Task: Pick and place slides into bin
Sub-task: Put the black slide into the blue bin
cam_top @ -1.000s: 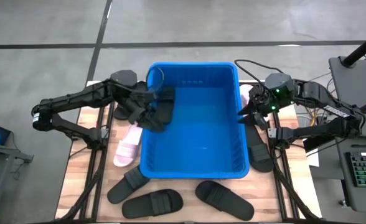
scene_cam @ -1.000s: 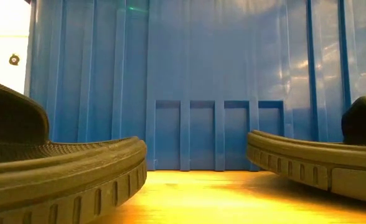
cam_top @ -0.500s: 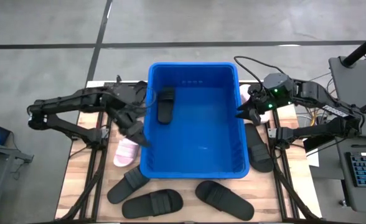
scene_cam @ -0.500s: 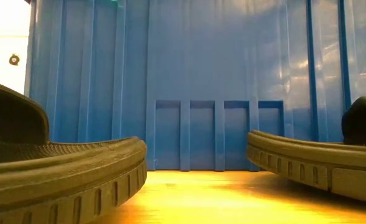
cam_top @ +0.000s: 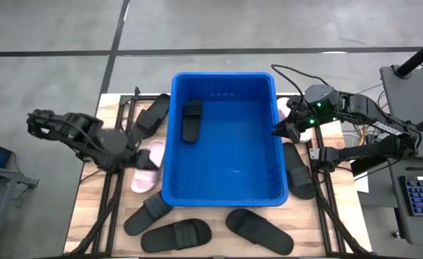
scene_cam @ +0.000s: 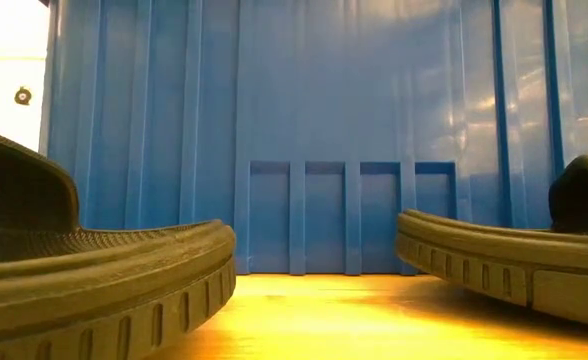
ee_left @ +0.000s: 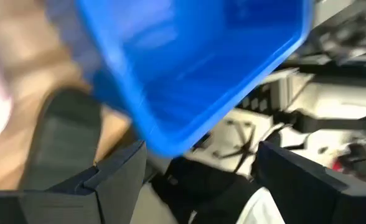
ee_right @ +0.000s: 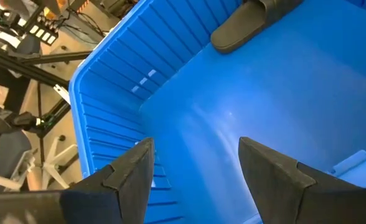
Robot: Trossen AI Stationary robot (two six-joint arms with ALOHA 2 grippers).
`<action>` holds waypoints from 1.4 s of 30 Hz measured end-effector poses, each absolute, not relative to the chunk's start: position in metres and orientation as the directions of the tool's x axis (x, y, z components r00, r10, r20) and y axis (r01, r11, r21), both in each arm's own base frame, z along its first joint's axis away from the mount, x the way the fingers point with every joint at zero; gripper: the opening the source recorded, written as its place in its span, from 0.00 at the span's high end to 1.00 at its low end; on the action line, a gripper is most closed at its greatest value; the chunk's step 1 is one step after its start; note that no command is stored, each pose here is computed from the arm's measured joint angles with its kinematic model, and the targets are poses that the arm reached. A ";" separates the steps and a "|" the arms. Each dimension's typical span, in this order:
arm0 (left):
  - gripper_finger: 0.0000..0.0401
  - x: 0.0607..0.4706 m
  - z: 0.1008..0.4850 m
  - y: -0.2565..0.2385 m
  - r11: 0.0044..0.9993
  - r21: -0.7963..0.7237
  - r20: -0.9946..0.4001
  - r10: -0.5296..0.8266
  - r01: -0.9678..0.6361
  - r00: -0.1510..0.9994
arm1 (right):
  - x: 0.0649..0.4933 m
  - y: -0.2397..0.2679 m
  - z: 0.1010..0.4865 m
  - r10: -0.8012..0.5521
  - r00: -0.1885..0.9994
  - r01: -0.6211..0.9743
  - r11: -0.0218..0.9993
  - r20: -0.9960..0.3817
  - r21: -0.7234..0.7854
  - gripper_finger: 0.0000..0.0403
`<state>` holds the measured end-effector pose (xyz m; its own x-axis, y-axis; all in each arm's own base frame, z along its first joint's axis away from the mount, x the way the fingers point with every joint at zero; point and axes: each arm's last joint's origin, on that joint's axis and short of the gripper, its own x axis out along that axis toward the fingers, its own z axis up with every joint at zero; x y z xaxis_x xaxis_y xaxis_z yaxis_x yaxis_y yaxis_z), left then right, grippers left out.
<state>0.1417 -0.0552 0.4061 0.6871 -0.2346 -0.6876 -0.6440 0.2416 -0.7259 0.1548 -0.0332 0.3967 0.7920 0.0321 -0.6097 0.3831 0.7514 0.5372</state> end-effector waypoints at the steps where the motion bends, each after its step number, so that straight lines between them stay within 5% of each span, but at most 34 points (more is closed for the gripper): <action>1: 0.27 0.142 0.404 -0.060 0.243 -0.709 -0.705 -0.248 -0.662 0.664 | 0.155 -0.033 0.397 0.032 0.792 0.386 0.748 -0.610 0.540 0.44; 10: 0.27 0.159 0.377 -0.113 0.268 -0.544 -0.832 -0.294 -0.795 0.471 | 0.155 -0.034 0.397 0.019 0.791 0.396 0.747 -0.612 0.534 0.44; 17: 0.27 0.154 0.356 -0.141 0.214 -0.353 -0.928 -0.207 -0.911 0.311 | 0.155 -0.034 0.397 0.006 0.790 0.411 0.737 -0.614 0.536 0.44; 27: 0.27 0.153 0.340 -0.170 0.028 -0.292 -0.950 -0.120 -0.956 0.287 | 0.155 -0.034 0.397 0.006 0.789 0.408 0.742 -0.614 0.532 0.44; 42: 0.27 0.169 0.300 -0.202 0.086 -0.185 -0.980 0.064 -0.979 0.191 | 0.155 -0.034 0.397 0.007 0.789 0.407 0.742 -0.614 0.532 0.44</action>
